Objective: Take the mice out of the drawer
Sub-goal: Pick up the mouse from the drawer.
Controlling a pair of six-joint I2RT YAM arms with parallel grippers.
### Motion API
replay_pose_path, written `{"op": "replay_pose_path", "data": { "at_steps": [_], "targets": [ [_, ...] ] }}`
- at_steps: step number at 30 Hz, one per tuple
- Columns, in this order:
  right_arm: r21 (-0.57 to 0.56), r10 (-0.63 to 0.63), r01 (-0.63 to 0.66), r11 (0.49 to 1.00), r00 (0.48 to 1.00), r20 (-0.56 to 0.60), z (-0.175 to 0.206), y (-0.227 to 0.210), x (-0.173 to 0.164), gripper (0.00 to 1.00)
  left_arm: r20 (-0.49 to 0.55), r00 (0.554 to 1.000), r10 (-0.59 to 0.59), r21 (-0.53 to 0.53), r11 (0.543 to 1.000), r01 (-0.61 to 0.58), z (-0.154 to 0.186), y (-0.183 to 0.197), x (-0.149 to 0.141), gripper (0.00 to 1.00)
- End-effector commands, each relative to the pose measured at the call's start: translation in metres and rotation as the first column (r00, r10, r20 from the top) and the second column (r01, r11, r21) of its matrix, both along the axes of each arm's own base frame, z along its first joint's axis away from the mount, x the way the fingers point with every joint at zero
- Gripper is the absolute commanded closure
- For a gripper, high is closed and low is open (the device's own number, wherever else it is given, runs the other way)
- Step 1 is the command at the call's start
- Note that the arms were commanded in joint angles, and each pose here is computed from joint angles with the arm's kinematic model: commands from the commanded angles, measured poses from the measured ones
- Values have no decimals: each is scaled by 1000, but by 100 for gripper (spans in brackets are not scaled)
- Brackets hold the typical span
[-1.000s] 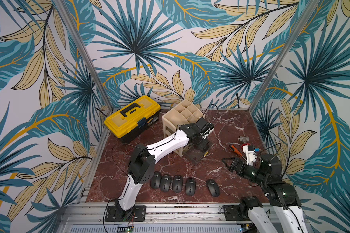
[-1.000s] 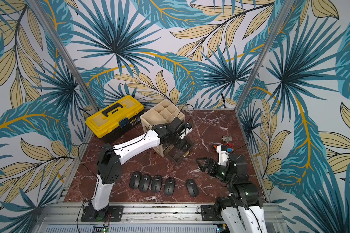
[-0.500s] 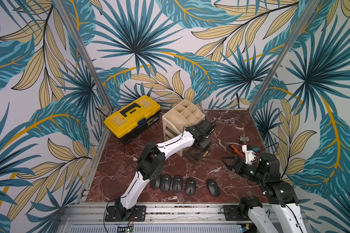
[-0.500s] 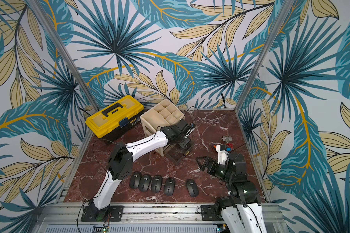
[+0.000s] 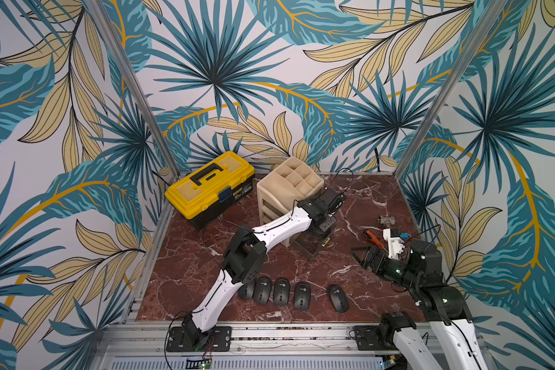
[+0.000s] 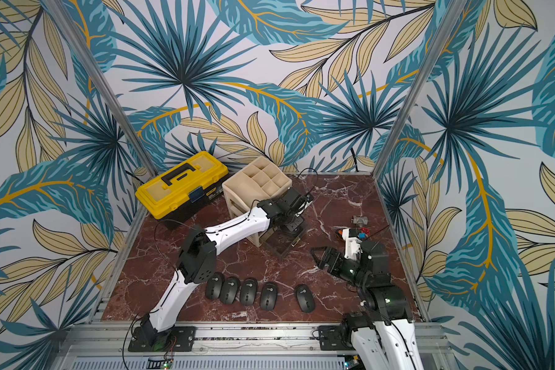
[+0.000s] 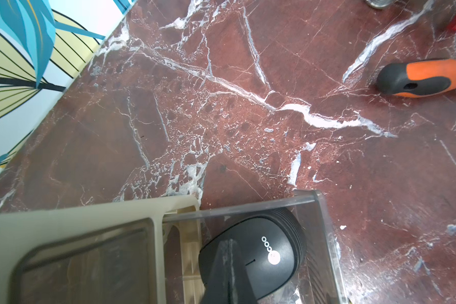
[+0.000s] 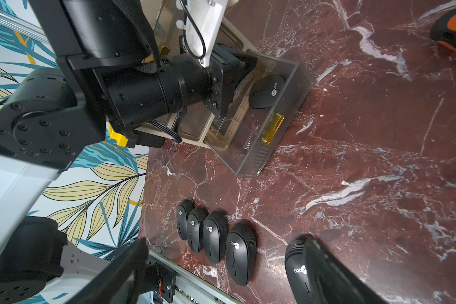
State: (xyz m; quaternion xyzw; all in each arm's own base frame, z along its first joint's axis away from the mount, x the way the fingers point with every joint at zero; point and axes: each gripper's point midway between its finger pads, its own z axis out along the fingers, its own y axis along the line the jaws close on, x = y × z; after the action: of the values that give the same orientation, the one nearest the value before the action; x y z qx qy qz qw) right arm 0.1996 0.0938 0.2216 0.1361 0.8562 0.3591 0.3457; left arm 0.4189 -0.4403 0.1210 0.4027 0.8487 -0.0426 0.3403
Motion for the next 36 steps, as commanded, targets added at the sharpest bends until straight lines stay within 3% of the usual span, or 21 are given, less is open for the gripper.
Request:
{"op": "replay_pose_path", "data": {
  "at_steps": [1,8,15,19,36],
  "targets": [
    [1,-10,10,1000,1000,-13,-9,-1,4,6,45,999,-24,-4,1000,24,19,-7,-2,100],
    [8,-5,5,1000,1000,-18,-12,0,5,6,50,999,1,-25,1000,0,23,-16,-6,100],
    [5,1,-1,1000,1000,-23,-14,1,4,6,104,994,37,30,999,-40,20,-16,2,100],
    [4,-1,1,1000,1000,-28,-16,0,3,6,84,995,47,69,996,-52,-3,-12,9,100],
    [4,-1,1,1000,999,-42,-25,0,2,6,68,996,48,148,987,-58,-32,1,15,100]
  ]
}}
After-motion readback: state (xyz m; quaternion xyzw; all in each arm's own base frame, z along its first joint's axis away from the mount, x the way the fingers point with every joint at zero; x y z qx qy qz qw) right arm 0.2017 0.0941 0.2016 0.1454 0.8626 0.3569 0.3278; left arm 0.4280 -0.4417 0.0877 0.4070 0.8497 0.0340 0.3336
